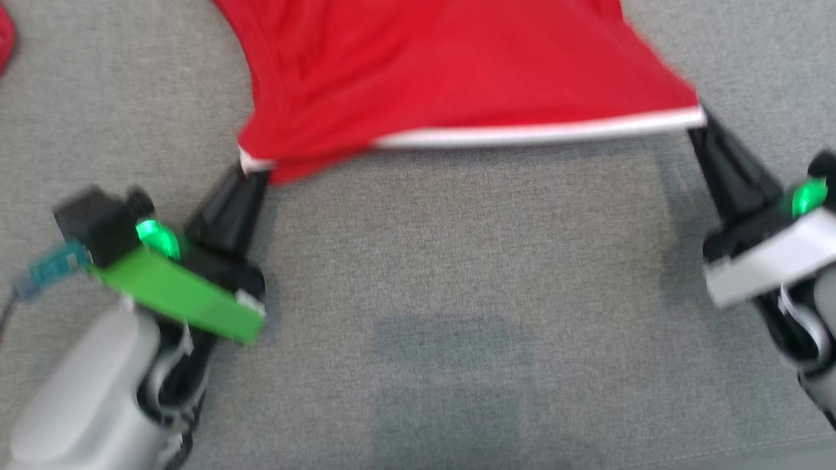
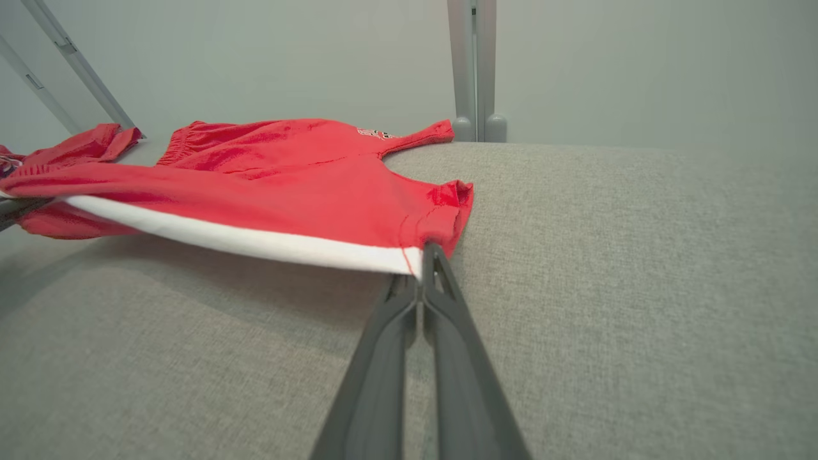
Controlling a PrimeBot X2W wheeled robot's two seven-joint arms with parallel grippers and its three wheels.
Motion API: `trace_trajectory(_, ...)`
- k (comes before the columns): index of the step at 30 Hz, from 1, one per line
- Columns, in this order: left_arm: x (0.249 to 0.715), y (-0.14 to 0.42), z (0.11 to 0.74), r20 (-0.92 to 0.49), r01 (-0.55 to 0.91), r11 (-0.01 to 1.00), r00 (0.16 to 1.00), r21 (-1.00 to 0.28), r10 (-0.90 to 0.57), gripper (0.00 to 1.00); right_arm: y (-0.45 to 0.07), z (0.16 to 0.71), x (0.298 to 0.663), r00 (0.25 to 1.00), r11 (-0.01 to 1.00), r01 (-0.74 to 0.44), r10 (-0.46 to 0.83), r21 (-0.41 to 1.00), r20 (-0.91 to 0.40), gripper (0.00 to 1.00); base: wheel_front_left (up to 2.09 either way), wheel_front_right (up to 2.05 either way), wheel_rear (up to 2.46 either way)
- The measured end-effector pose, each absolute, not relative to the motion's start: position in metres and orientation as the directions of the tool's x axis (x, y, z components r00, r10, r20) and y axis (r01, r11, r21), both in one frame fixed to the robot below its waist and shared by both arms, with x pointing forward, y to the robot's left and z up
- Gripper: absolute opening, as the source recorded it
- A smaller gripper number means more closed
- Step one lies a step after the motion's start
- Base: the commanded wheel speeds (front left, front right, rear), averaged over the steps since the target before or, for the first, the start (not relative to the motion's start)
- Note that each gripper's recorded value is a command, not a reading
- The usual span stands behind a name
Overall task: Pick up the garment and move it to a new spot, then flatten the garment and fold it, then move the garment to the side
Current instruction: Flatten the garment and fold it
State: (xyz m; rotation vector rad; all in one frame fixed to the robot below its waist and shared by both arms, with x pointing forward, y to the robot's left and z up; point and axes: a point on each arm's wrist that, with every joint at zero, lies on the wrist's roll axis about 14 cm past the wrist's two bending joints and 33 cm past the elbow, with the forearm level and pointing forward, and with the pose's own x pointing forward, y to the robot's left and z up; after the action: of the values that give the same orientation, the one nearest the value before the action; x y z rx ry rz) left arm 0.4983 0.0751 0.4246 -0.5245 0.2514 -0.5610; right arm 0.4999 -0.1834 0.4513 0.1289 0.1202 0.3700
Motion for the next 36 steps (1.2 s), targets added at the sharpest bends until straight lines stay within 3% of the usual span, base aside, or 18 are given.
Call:
trace_trajectory(6,0.415,0.075,0.435,-0.143,0.344,0.693,0.828,-0.634,-0.542,0.0,-0.186,0.445,0.418,0.887,0.909,-0.347,0.398,0.229,-0.233,0.0,0.0,0.0,0.0)
trace_trajectory(10,0.367,0.071,0.446,-0.176,0.258,0.656,0.836,-0.71,-0.519,0.0,-0.199,0.446,0.366,0.881,0.92,-0.283,0.361,0.272,-0.305,0.0,0.0,0.0,0.0)
trace_trajectory(14,0.337,0.07,0.459,-0.188,0.202,0.63,0.848,-0.75,-0.496,0.0,-0.196,0.464,0.339,0.882,0.911,-0.259,0.358,0.319,-0.306,0.0,0.0,0.0,0.0)
trace_trajectory(19,0.339,0.07,0.467,-0.182,0.197,0.617,0.849,-0.762,-0.496,0.0,-0.188,0.502,0.366,0.893,0.891,-0.317,0.396,0.325,-0.214,0.0,0.0,0.0,0.0)
trace_trajectory(23,0.381,0.073,0.478,-0.153,0.225,0.633,0.861,-0.74,-0.485,0.0,-0.177,0.517,0.413,0.871,0.864,-0.384,0.456,0.325,-0.183,0.0,0.0,0.0,0.0)
trace_trajectory(28,0.442,0.074,0.472,-0.171,0.178,0.613,0.868,-0.77,-0.466,0.0,-0.174,0.505,0.488,0.853,0.863,-0.401,0.474,0.308,-0.218,0.0,0.0,0.0,0.0)
trace_trajectory(36,0.488,0.09,0.427,-0.285,0.03,0.648,0.882,-0.761,-0.376,0.0,-0.131,0.465,0.566,0.789,0.829,-0.447,0.543,0.336,-0.287,0.0,0.0,0.0,0.0)
